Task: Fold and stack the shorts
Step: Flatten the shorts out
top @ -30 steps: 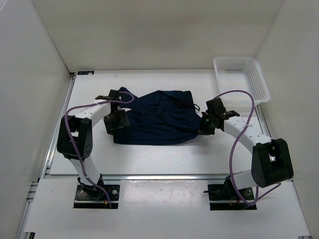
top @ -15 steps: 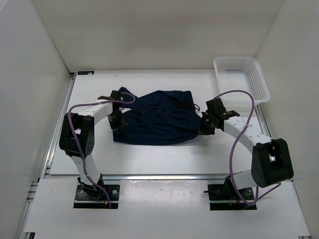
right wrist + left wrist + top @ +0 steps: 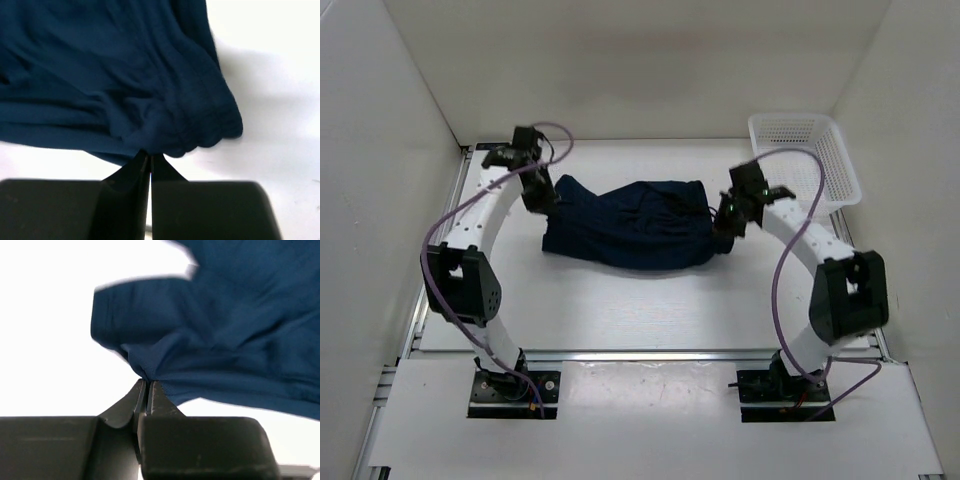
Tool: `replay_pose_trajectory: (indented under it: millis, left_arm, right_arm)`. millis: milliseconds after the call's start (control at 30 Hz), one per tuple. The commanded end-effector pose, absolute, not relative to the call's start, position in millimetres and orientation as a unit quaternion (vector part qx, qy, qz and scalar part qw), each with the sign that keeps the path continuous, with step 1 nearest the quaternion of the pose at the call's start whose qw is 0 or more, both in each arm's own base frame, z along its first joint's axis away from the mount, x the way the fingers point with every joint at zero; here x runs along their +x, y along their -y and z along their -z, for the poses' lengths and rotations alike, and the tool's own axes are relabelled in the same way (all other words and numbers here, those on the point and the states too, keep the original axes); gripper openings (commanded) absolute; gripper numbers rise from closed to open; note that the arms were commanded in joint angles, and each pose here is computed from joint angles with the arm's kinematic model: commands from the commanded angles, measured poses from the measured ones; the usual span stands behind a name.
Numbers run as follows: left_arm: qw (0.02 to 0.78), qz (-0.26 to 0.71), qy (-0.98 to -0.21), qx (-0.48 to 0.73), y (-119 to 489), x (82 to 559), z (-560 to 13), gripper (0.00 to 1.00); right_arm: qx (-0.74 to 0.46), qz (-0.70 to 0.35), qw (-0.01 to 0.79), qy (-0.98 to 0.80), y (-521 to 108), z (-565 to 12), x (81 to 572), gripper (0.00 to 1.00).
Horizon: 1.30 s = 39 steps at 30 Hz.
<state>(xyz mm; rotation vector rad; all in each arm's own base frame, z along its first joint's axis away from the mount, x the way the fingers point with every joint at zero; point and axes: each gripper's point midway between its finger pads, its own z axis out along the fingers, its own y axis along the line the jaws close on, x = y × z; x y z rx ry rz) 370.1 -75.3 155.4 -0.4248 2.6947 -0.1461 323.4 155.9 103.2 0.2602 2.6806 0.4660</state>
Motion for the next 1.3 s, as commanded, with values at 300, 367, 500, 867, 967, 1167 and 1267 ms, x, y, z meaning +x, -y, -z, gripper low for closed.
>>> replay_pose_trajectory:
  millis: [300,367,500,867,967,1167,1267]
  left_arm:
    - [0.449,0.122,-0.870,-0.165,34,415,-366,0.10]
    - [0.427,0.131,-0.880,-0.160,38,397,-350,0.10]
    - [0.356,0.165,-0.900,-0.189,54,332,-265,0.10]
    - [0.175,0.191,-0.933,-0.249,84,233,-115,0.82]
    - [0.174,0.160,-0.930,-0.281,73,227,-116,0.69]
    - [0.110,0.172,-0.924,-0.325,87,202,-77,0.93]
    - [0.085,0.162,-0.922,-0.341,87,201,-58,0.99]
  right_arm:
    - [0.038,-0.227,0.445,-0.865,-156,-328,415,0.00]
    - [0.041,-0.200,0.420,-0.884,-150,-283,379,0.00]
    - [0.108,-0.159,0.374,-0.907,-122,-182,310,0.00]
    - [0.224,-0.154,0.295,-0.916,-91,-95,195,0.81]
    - [0.223,-0.160,0.267,-0.924,-99,-97,198,0.78]
    - [0.218,-0.242,0.232,-0.917,-138,-99,219,0.71]
    - [0.221,-0.283,0.208,-0.910,-151,-98,224,0.74]
